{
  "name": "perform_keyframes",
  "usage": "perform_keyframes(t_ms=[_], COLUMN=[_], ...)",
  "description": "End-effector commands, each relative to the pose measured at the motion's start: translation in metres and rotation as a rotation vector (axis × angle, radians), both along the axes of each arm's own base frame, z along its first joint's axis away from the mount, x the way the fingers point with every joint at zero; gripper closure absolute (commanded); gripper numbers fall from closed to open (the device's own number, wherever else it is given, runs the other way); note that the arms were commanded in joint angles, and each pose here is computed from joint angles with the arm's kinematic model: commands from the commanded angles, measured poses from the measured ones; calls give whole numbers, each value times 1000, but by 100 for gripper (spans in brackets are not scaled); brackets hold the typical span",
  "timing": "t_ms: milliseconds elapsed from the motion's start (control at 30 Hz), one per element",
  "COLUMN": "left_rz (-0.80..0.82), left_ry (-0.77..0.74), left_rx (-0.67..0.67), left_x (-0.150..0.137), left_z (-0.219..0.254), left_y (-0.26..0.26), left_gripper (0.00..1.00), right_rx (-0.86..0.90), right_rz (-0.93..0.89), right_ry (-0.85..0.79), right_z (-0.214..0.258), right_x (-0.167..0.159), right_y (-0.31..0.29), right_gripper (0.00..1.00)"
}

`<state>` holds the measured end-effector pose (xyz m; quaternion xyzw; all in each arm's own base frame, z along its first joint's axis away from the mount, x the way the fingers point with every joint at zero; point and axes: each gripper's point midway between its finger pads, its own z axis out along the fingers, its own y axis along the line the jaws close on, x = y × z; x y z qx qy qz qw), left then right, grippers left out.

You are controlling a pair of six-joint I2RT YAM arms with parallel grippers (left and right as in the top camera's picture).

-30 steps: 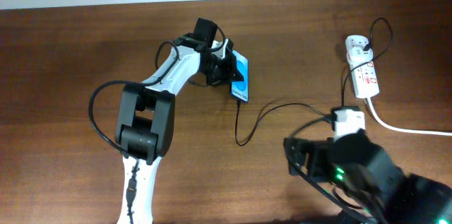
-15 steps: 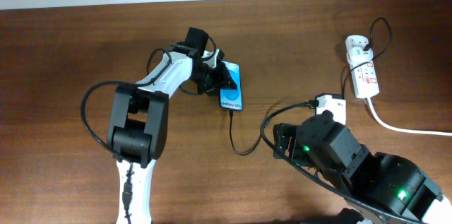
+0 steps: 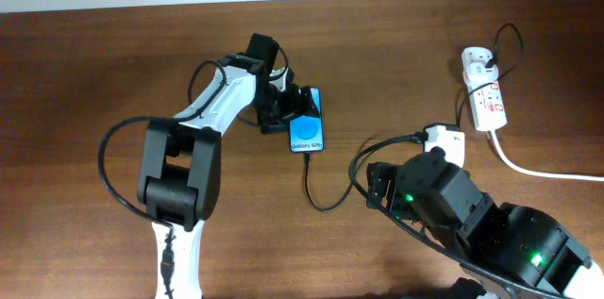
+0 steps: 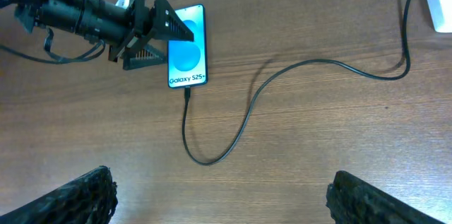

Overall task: Plug charger to phone and switch on socket
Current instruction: 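Lower the phone flat onto the table with the left gripper and release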

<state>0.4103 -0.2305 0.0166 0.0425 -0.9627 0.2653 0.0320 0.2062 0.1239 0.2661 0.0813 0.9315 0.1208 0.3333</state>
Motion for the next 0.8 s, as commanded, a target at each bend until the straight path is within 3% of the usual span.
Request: perform_keyframes(t_ms=[0, 33, 167, 267, 367, 433, 500, 567, 600, 767], left_rz=[20, 20, 36, 90, 160, 200, 266, 306, 336, 323], left_ry=[98, 99, 82, 42, -105, -214, -380, -466, -556, -856], left_rx=[281, 281, 318, 301, 264, 263, 327, 379, 429, 441], left_x=[-23, -23, -16, 10, 53, 75, 97, 103, 105, 90], left_z=[-73, -73, -72, -44, 13, 53, 112, 145, 180, 294], left_y=[51, 51, 62, 76, 90, 100, 122, 135, 147, 160], left_gripper=[5, 0, 0, 0, 0, 0, 0, 0, 0, 0], right_rx=[43, 46, 46, 47, 59, 56, 61, 76, 63, 43], right_rz=[-90, -100, -100, -101, -177, -235, -327, -370, -388, -533], right_ry=[-23, -25, -24, -25, -13, 0, 17, 31, 48, 117], right_z=[8, 8, 8, 8, 6, 4, 2, 0, -3, -18], right_x=[5, 5, 5, 5, 10, 13, 18, 21, 25, 36], right_y=[-6, -7, -7, -7, -20, -33, -54, -65, -76, -113], right_gripper=[1, 1, 2, 1, 1, 15, 51, 66, 81, 91])
